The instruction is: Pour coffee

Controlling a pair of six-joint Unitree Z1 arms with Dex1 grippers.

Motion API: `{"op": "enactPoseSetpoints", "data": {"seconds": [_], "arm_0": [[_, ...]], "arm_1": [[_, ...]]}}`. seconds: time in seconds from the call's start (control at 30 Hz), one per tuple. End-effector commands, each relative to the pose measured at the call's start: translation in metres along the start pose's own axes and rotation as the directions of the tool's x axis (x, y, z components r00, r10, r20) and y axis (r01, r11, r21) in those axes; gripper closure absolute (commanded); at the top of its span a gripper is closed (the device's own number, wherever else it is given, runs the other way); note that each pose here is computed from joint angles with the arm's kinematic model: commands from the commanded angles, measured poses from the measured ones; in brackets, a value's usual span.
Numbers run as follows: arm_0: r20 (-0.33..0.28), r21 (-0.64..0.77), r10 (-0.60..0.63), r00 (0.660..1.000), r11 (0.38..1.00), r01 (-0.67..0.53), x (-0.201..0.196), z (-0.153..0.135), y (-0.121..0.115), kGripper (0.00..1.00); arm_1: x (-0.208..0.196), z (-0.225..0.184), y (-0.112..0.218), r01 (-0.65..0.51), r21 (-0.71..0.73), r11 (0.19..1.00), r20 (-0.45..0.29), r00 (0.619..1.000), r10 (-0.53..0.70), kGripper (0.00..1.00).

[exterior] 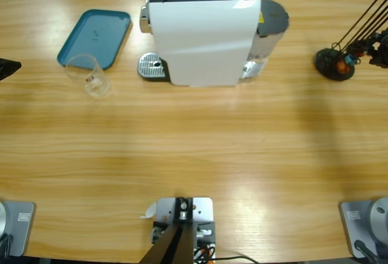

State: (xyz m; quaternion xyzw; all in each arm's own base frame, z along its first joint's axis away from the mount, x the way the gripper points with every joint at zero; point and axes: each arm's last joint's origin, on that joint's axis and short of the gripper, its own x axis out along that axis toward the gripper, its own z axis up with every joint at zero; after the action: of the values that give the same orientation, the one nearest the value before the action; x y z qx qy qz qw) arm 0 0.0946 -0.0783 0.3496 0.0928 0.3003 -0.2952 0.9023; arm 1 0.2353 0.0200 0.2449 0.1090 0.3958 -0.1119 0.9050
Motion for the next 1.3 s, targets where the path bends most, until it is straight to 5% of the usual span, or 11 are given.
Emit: {"op": "enactPoseSetpoints", "data": {"seconds": [0.03,0.53,1.0,1.3], "arm_0": [[-0.029,-0.008,0.021,0.999,1.0,-0.021,0.0065,-0.0107,0.0019,0.023],[-0.032,-0.008,0.021,0.999,1.0,-0.022,0.0069,-0.0112,0.0019,0.023],[-0.029,-0.008,0.021,0.999,1.0,-0.021,0.0064,-0.012,0.0019,0.023],[-0.033,-0.008,0.019,0.999,1.0,-0.019,0.0082,-0.0129,0.0018,0.023]], "arm_1": [[0.0141,-0.0091,-0.007,0.051,0.0,0.999,-0.041,0.998,-0.051,0.53],[0.0189,-0.0085,-0.0071,0.054,0.004,0.999,-0.038,0.998,-0.054,0.541],[0.0195,-0.0118,-0.0094,0.077,-0.004,0.997,-0.034,0.996,-0.077,1.0],[0.012,-0.0104,-0.0102,0.065,-0.008,0.998,-0.01,0.998,-0.065,1.0]]}}
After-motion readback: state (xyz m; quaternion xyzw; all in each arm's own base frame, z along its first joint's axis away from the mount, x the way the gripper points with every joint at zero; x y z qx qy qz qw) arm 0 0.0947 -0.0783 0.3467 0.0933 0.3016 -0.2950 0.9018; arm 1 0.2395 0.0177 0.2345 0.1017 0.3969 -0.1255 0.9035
